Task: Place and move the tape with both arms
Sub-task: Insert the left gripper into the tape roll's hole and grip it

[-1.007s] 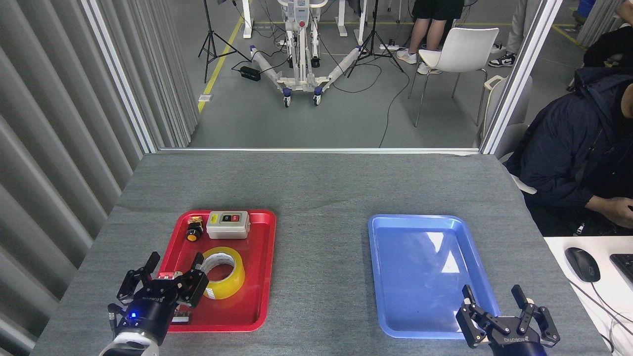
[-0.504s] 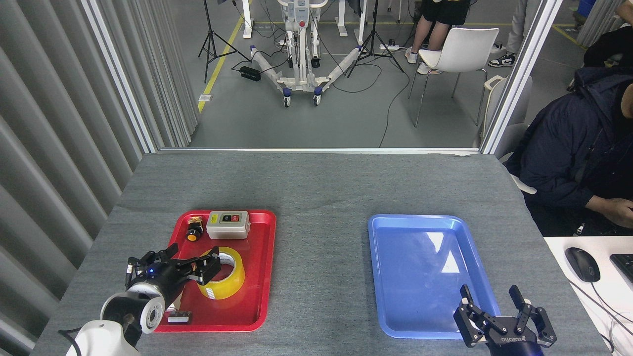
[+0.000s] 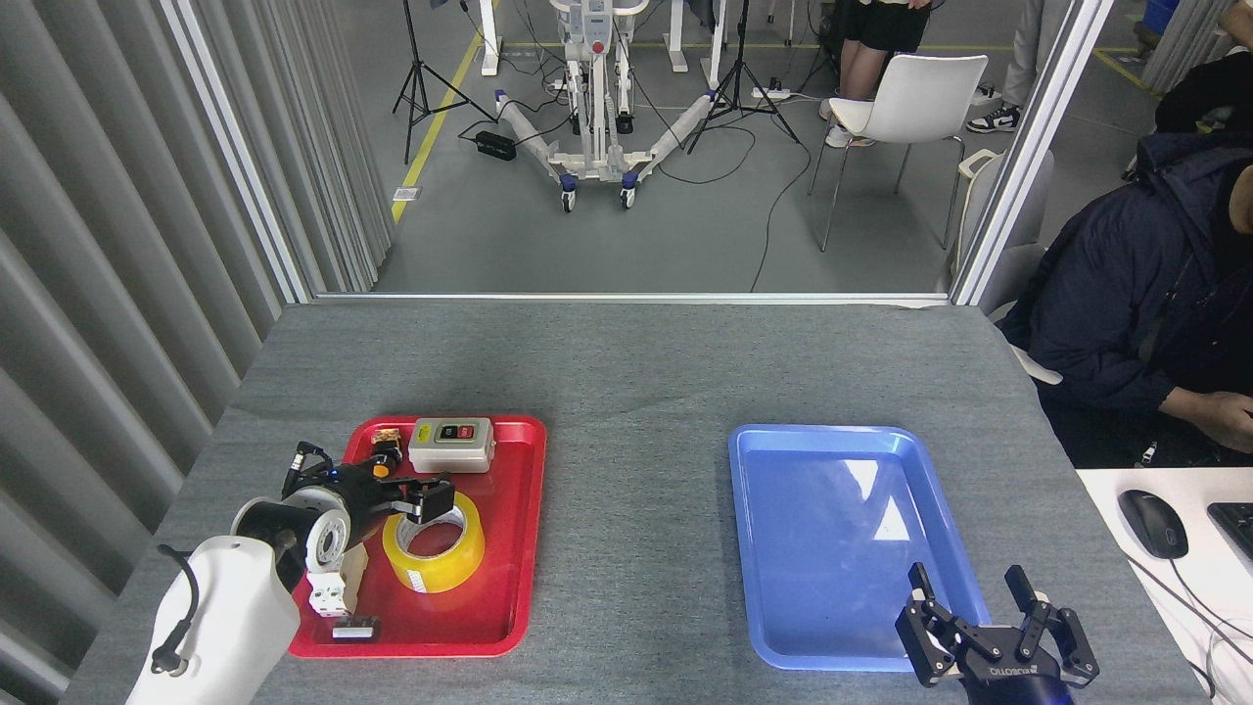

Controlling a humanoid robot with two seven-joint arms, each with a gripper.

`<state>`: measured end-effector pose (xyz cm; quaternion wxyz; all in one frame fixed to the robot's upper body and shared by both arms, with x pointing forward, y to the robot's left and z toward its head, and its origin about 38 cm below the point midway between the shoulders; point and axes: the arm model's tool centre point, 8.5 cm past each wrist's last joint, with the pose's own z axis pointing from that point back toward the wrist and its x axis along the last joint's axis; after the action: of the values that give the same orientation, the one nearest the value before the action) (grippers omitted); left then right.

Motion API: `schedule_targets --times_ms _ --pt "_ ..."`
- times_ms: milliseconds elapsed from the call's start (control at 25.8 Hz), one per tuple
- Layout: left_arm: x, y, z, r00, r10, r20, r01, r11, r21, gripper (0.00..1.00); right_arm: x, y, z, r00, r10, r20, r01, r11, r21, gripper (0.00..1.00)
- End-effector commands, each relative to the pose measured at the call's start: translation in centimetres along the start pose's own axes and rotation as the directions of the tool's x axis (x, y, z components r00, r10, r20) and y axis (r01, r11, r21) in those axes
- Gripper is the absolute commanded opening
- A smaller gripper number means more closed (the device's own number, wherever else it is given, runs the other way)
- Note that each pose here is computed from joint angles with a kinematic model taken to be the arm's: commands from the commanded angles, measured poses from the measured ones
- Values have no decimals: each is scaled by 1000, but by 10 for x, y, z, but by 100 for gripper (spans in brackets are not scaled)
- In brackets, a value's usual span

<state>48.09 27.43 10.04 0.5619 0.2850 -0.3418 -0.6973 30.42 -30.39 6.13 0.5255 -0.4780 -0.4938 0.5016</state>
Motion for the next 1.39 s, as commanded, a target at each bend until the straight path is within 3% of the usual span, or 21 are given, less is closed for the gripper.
schedule_targets --times_ms 0,271,465,620,1356 --pt "-1 0 -9 1000 -5 -3 4 999 -52 100 0 1 1 1000 0 0 0 1000 3 100" --pt "-10 -5 -24 999 53 4 -51 980 -194 100 0 1 1 1000 0 0 0 1000 3 100" --pt "-15 -3 -26 999 47 -13 -48 957 -284 100 0 1 1 1000 0 -1 0 1000 1 100" --pt "-22 -13 -30 998 50 -35 -58 944 -325 100 0 2 1 1000 -2 -2 2 1000 4 100" --pt "-16 -33 -40 1000 -6 16 12 930 -367 100 4 3 1 1000 -14 4 14 1000 2 100"
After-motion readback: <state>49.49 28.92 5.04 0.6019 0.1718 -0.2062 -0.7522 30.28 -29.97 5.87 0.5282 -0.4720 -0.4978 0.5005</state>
